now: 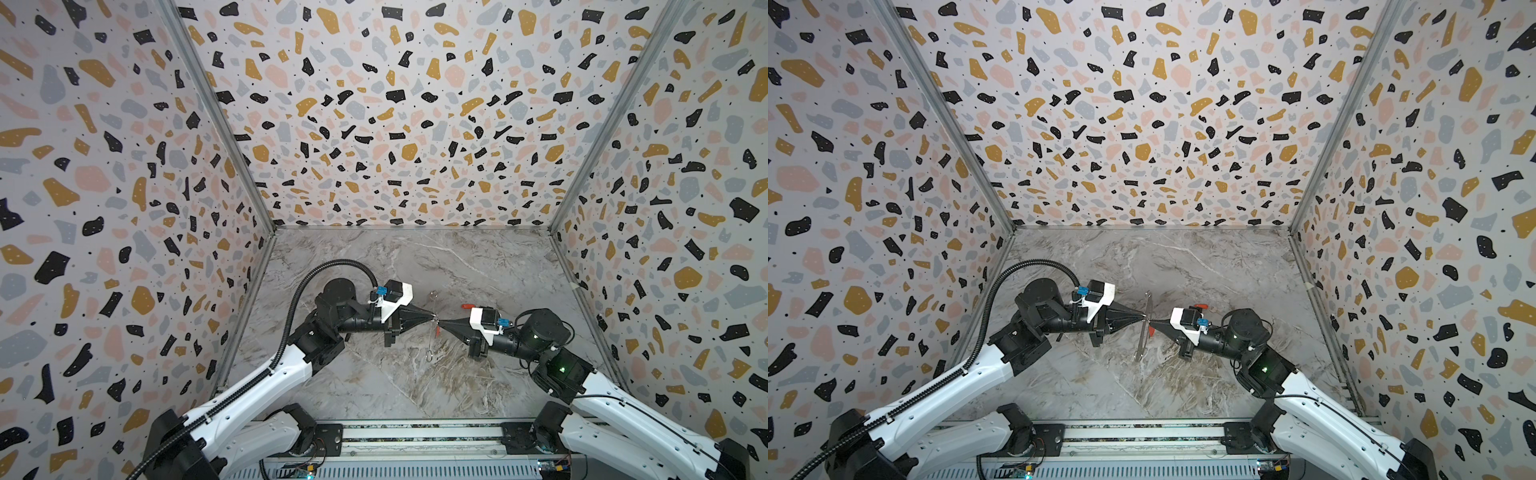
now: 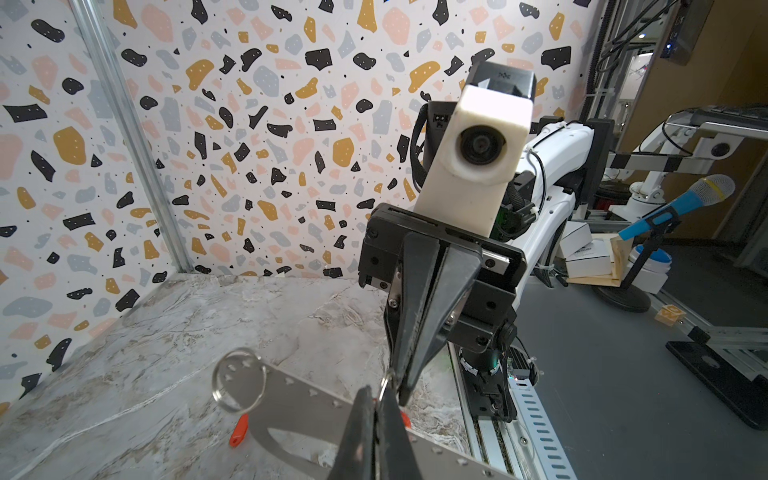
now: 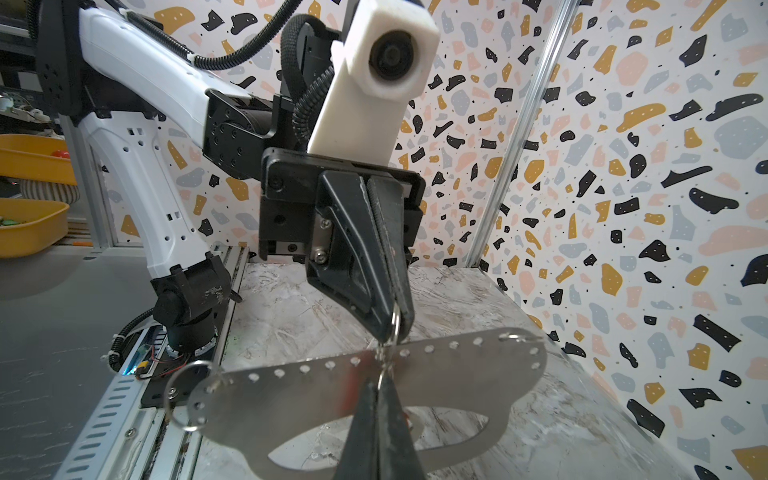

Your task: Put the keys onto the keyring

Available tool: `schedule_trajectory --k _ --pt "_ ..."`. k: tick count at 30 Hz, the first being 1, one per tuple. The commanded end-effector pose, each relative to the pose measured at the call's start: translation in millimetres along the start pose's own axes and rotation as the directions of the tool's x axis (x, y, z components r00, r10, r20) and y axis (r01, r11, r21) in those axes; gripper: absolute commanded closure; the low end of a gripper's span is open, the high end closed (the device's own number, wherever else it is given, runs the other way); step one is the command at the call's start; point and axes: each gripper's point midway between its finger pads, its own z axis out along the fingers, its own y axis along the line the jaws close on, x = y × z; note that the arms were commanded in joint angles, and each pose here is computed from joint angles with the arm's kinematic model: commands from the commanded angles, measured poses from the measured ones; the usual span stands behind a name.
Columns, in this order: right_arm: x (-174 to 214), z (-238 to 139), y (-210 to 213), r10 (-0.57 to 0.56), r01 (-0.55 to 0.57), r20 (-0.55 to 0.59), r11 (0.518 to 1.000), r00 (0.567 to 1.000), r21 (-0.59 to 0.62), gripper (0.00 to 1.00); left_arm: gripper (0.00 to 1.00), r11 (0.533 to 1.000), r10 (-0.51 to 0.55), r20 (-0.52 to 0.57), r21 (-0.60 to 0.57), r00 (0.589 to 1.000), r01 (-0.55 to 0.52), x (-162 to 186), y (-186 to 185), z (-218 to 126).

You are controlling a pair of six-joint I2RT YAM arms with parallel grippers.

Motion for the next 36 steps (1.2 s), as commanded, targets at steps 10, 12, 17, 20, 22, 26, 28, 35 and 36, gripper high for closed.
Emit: schedule_trajectory --k 10,12,17,20,22,26,28,35,36 --pt "-15.6 4.6 2.3 0.001 0.001 0.036 0.999 0.999 -0.038 1.0 1.0 0.999 0.036 0.144 -0.031 0.989 -0.032 -28.1 2.0 -6.5" --pt "-15.3 5.1 1.1 0.001 0.0 0.035 0.999 0.999 -0.033 1.0 1.0 0.999 0.032 0.151 -0.035 0.988 -0.027 -27.5 2.7 -6.8" --pt "-14.8 6.0 0.3 0.002 -0.001 0.032 1.0 1.0 -0.031 1.0 1.0 0.998 0.036 0.177 -0.048 0.983 -0.028 -29.6 2.9 -9.1" --pt "-13.7 6.6 -0.9 0.005 -0.004 0.026 1.0 1.0 -0.026 1.0 1.0 0.999 0.035 0.181 -0.047 0.983 -0.027 -29.0 2.6 -9.3" --pt "-13.7 6.6 -3.1 0.006 -0.005 0.024 1.0 1.0 -0.014 1.0 1.0 0.999 0.033 0.181 -0.047 0.983 -0.025 -28.4 2.6 -9.3" --pt "-16.0 4.6 -9.9 0.004 -0.004 0.022 1.0 1.0 0.031 1.0 1.0 0.999 0.031 0.177 -0.047 0.984 -0.023 -26.1 3.1 -8.9" --pt "-18.9 2.4 -13.3 0.0 -0.001 0.025 0.998 1.0 0.055 0.94 1.0 0.999 0.029 0.175 -0.047 0.984 -0.021 -25.2 3.5 -8.5" --pt "-33.0 -4.3 -25.0 0.019 -0.024 0.048 0.993 0.999 0.119 0.78 1.0 0.994 0.033 0.189 -0.108 0.981 -0.013 -23.7 12.1 -11.4" --pt "-34.5 -3.9 -26.0 0.027 -0.032 0.05 0.992 0.998 0.122 0.76 1.0 0.991 0.032 0.2 -0.133 0.979 -0.005 -24.3 15.9 -12.3"
